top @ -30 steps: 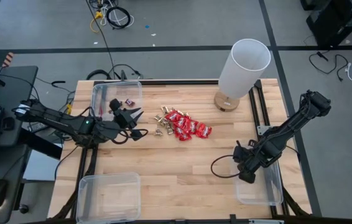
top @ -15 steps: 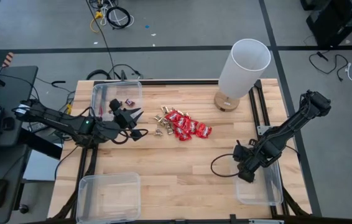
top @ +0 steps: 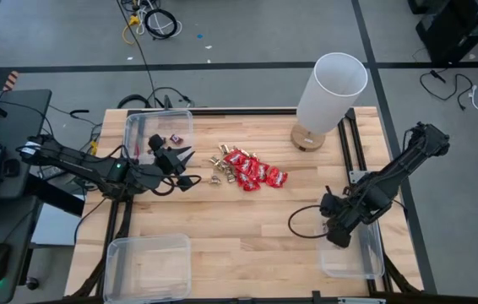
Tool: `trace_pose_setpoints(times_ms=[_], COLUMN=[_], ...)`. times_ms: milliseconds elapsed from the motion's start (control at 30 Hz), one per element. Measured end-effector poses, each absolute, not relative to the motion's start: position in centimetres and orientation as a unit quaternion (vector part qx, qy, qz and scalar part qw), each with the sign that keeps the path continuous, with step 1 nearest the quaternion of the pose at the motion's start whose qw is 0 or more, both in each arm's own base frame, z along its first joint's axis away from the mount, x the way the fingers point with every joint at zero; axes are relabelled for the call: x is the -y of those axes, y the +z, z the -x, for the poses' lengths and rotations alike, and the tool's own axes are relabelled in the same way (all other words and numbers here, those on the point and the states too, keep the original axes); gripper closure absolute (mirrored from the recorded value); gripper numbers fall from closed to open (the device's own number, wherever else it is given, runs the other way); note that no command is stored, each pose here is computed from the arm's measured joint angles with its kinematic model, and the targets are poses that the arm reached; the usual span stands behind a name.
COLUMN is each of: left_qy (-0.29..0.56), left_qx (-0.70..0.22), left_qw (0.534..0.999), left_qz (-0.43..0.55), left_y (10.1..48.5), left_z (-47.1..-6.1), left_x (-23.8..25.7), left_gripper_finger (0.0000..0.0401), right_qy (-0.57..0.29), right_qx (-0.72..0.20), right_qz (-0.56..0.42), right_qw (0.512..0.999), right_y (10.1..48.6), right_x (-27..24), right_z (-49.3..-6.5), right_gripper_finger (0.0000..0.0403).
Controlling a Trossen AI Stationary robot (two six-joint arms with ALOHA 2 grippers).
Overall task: Sort candy
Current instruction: Put the gold chocolate into the bottom right transparent bin
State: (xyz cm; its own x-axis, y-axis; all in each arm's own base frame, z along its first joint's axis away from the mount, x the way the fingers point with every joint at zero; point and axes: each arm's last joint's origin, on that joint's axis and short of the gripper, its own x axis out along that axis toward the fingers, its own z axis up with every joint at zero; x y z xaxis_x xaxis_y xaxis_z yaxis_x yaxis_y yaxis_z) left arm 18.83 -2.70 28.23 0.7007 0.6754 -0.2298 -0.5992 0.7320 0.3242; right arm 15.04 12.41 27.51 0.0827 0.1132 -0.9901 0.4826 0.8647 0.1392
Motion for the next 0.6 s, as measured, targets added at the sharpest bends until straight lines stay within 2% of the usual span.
trace_pose_setpoints(times_ms=[100, 300, 600], left_qy=[0.348, 0.348, 0.349], left_qx=[-0.169, -0.168, -0.167], left_qw=[0.915, 0.915, 0.916], left_qz=[-0.113, -0.113, -0.111], left_y=[28.2, 28.2, 28.3], left_z=[-18.8, -18.8, -18.8], left_x=[2.7, 2.7, 2.7], left_gripper_finger=[0.0319, 0.0319, 0.0319], right_qy=[-0.136, -0.148, -0.143], right_qx=[-0.628, -0.489, -0.383], right_qz=[-0.224, -0.159, -0.032], right_qw=[0.733, 0.845, 0.912], right_y=[30.2, 34.3, 35.1], right_x=[-12.3, -11.4, -8.3], right_z=[-15.3, -16.8, -22.5], right_gripper_finger=[0.0386, 0.0401, 0.0402])
